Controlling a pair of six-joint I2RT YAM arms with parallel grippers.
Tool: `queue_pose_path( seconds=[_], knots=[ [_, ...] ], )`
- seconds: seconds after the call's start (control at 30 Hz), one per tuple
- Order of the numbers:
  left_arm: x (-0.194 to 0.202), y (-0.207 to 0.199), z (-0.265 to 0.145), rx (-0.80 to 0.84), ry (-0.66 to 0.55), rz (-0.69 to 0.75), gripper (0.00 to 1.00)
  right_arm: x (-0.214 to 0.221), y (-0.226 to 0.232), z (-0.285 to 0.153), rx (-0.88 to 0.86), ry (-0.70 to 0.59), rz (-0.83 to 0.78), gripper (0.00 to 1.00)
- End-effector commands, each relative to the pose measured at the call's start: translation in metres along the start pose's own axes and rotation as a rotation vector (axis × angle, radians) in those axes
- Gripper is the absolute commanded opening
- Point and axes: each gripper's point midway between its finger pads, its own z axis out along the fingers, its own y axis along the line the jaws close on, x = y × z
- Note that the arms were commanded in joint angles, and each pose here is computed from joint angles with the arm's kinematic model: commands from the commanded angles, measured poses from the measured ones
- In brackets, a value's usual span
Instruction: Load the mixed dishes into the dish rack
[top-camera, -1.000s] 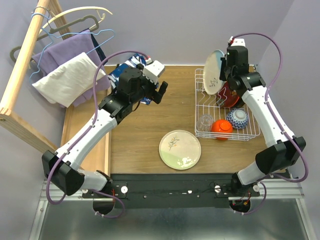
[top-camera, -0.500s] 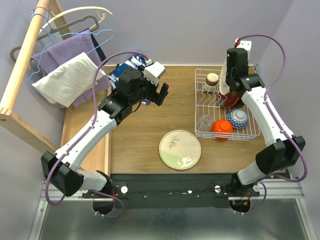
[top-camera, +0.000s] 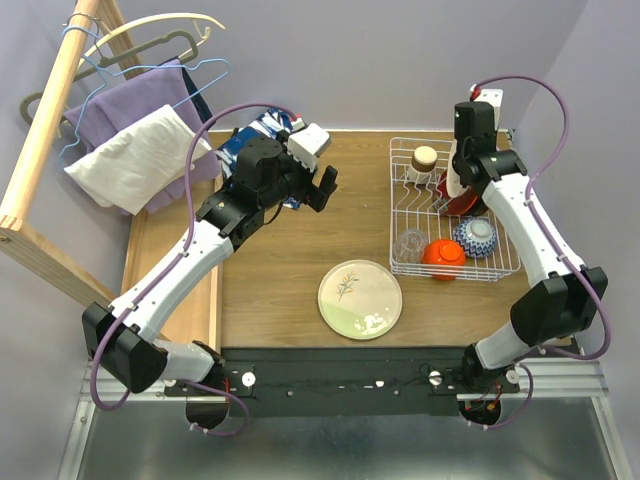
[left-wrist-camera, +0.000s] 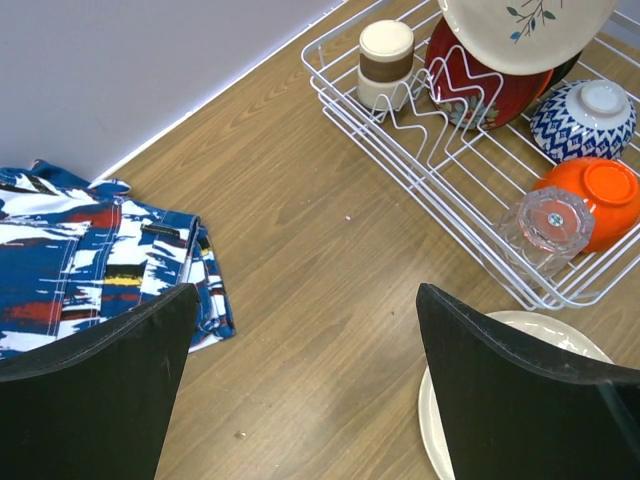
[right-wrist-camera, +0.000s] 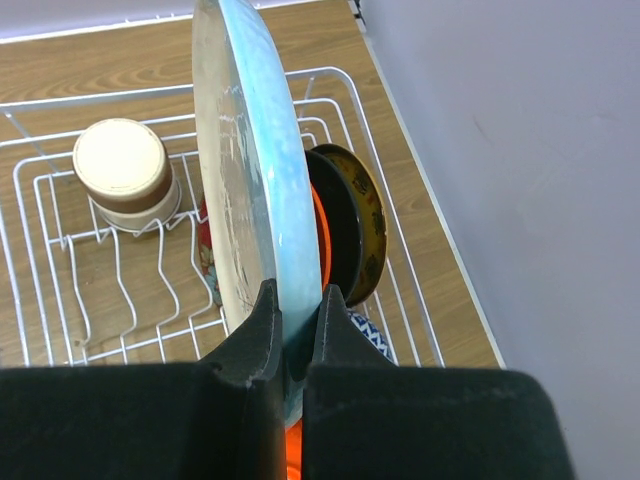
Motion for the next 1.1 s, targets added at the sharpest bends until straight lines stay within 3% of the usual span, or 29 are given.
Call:
queue_pose_path(
  seconds=[0.0, 0.43, 0.63, 0.83, 1.07],
  knots=[
    [-0.002, -0.003, 0.0, 0.018, -0.015, 0.0, 0.99, -0.026, -0.004, 0.008, 0.026, -0.095, 0.09, 0.01],
    [0.017, -0.003, 0.008, 0.017, 0.028, 0.002, 0.99, 0.012, 0.025, 0.028, -0.059, 0.004, 0.051, 0.01],
    [0.05, -0.009, 0.012, 0.039, 0.099, -0.039, 0.99, 0.028, 0.033, 0.041, -0.063, 0.034, 0.02, 0.0],
    [0.101, -0.042, 0.012, 0.197, 0.231, -0.108, 0.99, 0.044, 0.03, 0.053, -0.053, 0.078, 0.001, 0.01],
    [0.151, -0.057, 0.015, 0.272, 0.356, -0.13, 0.99, 0.044, 0.017, 0.043, -0.064, 0.077, 0.008, 0.38]
  ],
)
